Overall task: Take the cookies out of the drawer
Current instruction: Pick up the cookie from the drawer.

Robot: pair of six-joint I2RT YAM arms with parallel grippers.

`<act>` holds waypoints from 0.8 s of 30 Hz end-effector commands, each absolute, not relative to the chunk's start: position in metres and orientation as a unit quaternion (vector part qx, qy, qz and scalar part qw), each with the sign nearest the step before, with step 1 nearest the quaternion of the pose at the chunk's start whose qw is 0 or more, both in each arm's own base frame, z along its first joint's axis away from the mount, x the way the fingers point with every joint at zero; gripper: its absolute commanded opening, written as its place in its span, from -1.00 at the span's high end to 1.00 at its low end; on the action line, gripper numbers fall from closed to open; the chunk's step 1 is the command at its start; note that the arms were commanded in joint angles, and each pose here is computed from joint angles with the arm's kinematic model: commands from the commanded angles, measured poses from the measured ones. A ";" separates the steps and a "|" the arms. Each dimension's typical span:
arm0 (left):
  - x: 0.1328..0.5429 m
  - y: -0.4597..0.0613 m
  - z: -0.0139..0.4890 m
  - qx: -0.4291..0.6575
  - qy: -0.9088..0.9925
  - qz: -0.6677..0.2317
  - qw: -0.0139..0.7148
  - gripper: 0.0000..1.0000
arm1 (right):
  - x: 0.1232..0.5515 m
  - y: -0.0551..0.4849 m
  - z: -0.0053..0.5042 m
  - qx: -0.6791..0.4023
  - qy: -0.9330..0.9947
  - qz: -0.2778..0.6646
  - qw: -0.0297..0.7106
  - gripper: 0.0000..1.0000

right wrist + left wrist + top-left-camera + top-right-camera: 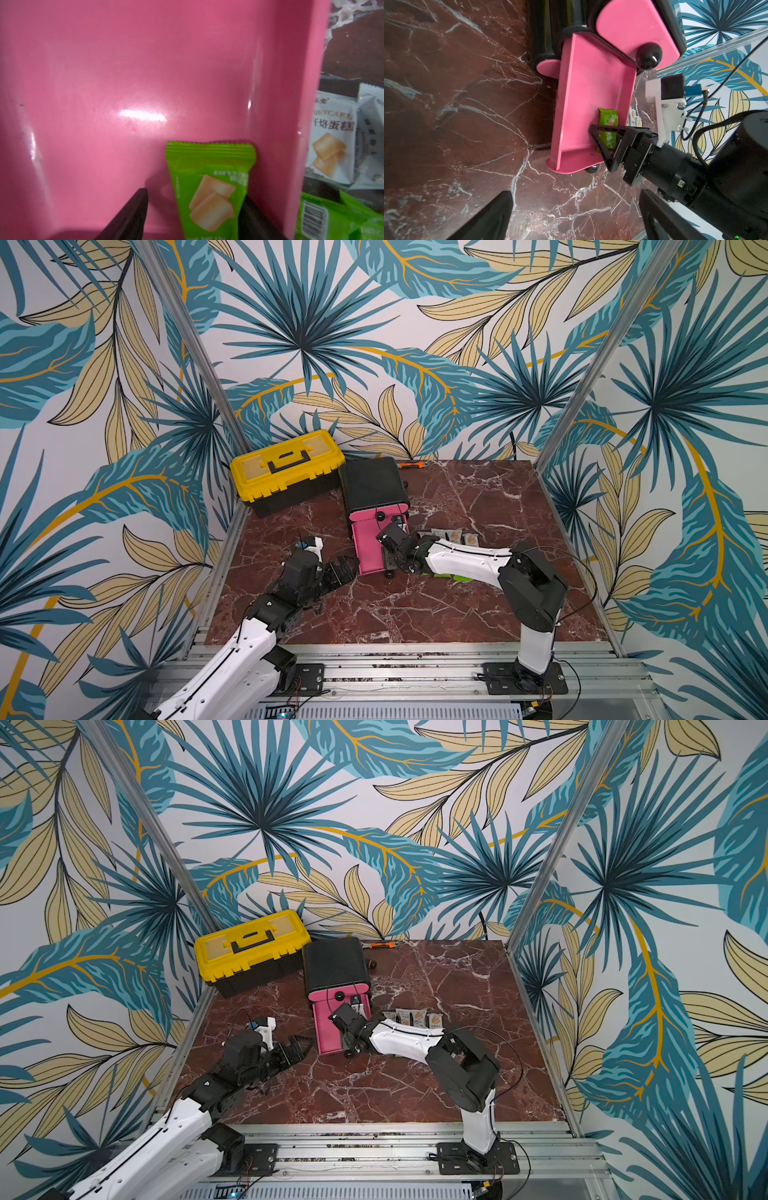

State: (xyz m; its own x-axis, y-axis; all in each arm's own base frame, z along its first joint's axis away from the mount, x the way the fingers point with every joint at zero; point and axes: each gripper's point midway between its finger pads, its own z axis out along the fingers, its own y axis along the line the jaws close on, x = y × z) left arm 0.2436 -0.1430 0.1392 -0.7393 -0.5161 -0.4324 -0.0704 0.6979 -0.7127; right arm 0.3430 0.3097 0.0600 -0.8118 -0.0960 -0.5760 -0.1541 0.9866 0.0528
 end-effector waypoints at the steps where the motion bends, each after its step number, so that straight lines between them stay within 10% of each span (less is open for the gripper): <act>1: 0.247 -0.141 0.161 -0.158 0.860 -0.349 0.338 -1.00 | 0.343 0.313 0.042 -0.077 0.953 0.037 0.291 -0.22; 10: 0.242 -0.134 0.178 -0.150 0.864 -0.332 0.347 -1.00 | 0.341 0.315 0.058 -0.089 0.944 0.032 0.315 0.30; 24: 0.240 -0.129 0.195 -0.152 0.857 -0.331 0.365 -1.00 | 0.317 0.291 0.113 -0.082 0.936 0.043 0.340 0.53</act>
State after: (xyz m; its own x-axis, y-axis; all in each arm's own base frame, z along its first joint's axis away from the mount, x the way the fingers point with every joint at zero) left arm 0.2353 -0.1302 0.1758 -0.7108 -0.5011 -0.4936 -0.0473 0.7342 -0.6773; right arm 0.3275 0.3078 0.1069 -0.7524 -0.1185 -0.6480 -0.1994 0.9785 0.0526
